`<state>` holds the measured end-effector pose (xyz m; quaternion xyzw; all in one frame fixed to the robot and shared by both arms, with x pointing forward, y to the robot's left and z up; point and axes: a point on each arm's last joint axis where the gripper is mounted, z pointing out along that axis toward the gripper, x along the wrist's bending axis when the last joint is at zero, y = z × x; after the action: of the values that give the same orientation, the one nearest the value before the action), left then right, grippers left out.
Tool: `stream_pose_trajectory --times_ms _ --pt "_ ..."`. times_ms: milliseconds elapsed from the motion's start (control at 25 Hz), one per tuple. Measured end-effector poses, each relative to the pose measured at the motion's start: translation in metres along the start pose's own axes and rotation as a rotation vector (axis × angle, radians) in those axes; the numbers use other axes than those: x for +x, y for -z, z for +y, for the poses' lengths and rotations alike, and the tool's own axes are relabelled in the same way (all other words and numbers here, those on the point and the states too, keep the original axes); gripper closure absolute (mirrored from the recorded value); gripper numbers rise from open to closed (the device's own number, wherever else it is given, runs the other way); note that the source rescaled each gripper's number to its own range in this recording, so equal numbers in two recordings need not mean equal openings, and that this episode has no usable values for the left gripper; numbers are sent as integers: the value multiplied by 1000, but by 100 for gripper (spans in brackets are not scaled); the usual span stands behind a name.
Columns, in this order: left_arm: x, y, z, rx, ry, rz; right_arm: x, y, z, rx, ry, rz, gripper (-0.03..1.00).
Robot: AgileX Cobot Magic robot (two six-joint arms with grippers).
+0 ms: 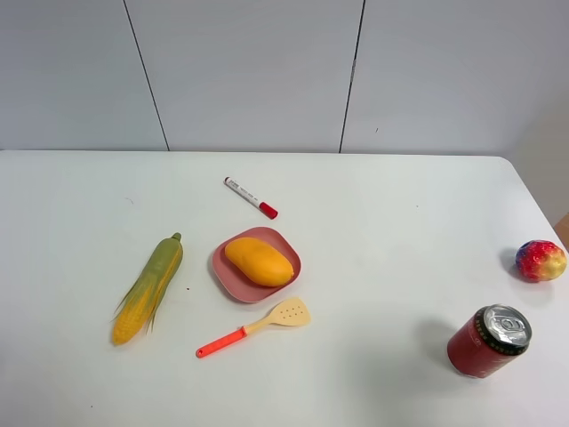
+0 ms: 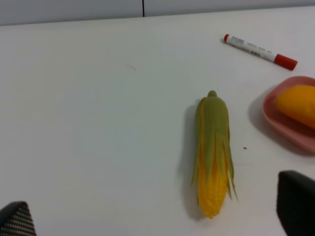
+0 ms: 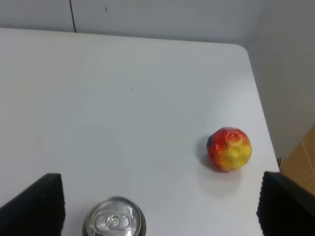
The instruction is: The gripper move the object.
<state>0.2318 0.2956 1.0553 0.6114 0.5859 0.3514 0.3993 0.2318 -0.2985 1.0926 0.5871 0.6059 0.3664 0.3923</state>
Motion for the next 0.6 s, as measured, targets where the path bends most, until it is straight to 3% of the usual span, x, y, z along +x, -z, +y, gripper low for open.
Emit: stream_pose_trajectory --times_ms 200,600 --pt "0 0 0 0 0 0 2 -22 -33 81 -9 11 57" --pt "0 0 0 0 0 0 2 -20 -38 48 -37 2 57"
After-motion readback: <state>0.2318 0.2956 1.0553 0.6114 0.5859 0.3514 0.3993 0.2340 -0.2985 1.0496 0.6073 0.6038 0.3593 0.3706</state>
